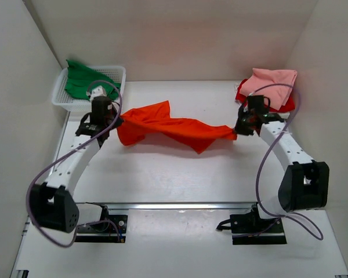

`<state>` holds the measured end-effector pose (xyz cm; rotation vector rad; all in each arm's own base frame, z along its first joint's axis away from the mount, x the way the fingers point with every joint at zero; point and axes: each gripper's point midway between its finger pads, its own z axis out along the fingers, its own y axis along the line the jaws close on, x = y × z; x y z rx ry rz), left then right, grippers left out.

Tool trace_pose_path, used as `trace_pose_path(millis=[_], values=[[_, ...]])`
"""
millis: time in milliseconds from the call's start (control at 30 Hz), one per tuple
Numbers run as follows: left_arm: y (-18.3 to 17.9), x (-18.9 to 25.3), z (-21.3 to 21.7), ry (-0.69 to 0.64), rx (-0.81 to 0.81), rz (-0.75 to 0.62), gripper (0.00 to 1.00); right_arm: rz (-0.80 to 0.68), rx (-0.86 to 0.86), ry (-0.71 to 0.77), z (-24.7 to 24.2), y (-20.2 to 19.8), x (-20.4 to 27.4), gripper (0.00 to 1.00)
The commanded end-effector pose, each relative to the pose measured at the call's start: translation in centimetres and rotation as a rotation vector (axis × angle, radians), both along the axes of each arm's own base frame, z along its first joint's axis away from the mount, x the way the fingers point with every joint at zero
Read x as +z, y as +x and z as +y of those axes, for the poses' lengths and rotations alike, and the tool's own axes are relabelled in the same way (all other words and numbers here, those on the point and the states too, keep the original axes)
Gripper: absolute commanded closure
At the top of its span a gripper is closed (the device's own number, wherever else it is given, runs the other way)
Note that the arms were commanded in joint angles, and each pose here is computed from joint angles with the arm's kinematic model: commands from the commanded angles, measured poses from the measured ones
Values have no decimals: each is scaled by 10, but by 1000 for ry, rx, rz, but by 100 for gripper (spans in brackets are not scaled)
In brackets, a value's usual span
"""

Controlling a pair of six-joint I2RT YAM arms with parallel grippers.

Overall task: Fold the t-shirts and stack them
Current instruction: Flatten out the tshirt

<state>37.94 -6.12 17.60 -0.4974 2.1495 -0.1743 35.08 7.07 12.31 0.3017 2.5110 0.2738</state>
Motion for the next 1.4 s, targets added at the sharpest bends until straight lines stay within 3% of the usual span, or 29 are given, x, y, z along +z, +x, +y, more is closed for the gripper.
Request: trace_pose_path(millis=[0,100,267,367,500,633,933,1000,1133,1233,1367], values=[[-8,105,5,-32,-20,-228,100,-179,17,-60,-24,12,89,100],[-16,179,6,-67,-39,-392,100,-372,3,-45,-33,13,174,100],[-52,299,-2,-136,-94,-689,100,-731,13,9,-26,-26,314,100],[-78,354,-1,-158,-115,-814,100,-906,2,36,-29,-58,370,100],[-89,391,1,-154,-124,-877,100,-1041,6,58,-40,-86,421,100],[-68,397,0,-112,-131,-856,100,-1020,52,89,-35,-63,420,100],[38,317,-31,-93,-235,-635,100,-720,166,113,1,62,306,100],[64,303,-39,-77,-256,-603,100,-722,190,105,11,83,302,100],[92,328,-50,-49,-303,-633,100,-749,220,80,17,122,308,100],[81,391,-49,-38,-291,-770,100,-837,225,62,21,137,354,100],[51,420,-39,-72,-295,-855,100,-874,214,112,11,132,368,100]])
